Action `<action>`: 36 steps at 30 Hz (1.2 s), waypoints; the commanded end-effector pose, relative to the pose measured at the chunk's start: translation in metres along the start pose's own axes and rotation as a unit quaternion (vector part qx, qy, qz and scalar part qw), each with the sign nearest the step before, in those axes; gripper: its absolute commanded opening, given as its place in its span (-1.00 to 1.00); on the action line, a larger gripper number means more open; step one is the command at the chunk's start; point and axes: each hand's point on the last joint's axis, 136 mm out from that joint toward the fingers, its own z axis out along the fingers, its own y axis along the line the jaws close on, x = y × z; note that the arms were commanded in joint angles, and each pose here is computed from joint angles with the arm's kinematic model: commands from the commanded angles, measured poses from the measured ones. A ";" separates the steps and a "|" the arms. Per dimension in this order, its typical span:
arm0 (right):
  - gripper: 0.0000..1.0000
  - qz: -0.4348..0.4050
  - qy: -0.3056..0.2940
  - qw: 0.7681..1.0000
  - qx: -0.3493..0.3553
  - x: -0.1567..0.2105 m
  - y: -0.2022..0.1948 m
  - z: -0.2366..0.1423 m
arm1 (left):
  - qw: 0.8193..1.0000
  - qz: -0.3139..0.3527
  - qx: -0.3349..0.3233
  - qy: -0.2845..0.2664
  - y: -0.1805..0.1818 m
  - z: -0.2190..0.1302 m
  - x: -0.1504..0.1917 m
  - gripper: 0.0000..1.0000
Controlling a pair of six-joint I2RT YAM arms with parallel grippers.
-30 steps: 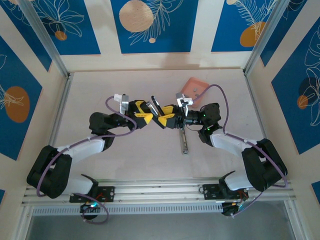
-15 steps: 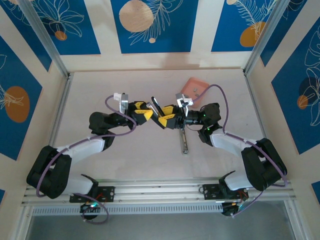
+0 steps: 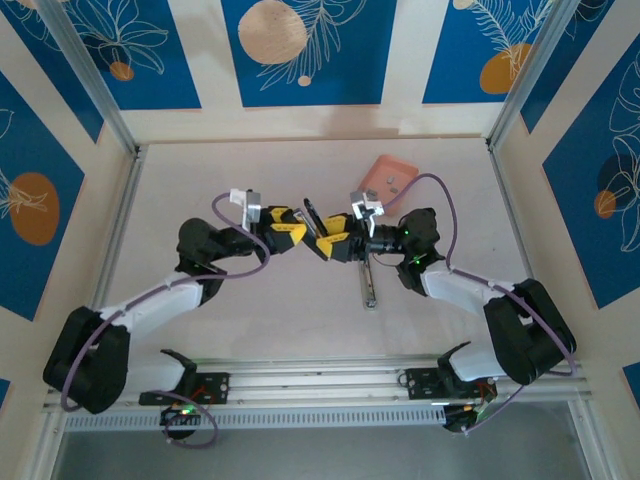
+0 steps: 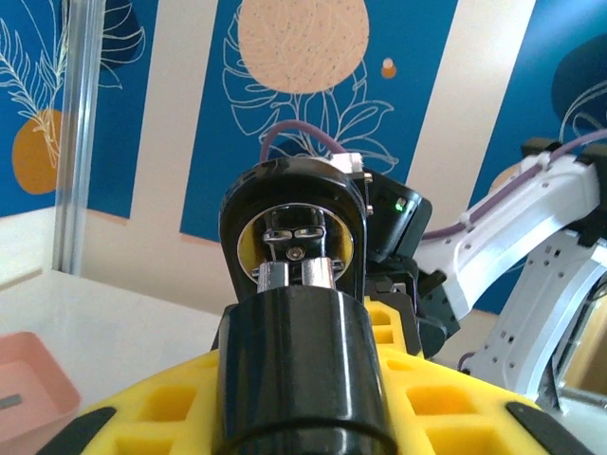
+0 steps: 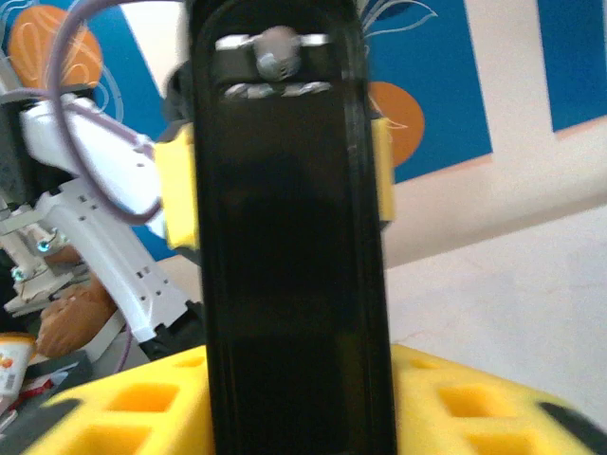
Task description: Load the staples into the stapler
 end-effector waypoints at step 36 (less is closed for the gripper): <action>0.38 0.236 0.213 0.922 0.223 0.052 -0.018 0.039 | 0.898 0.207 -0.081 0.380 0.015 -0.074 0.113 -1.00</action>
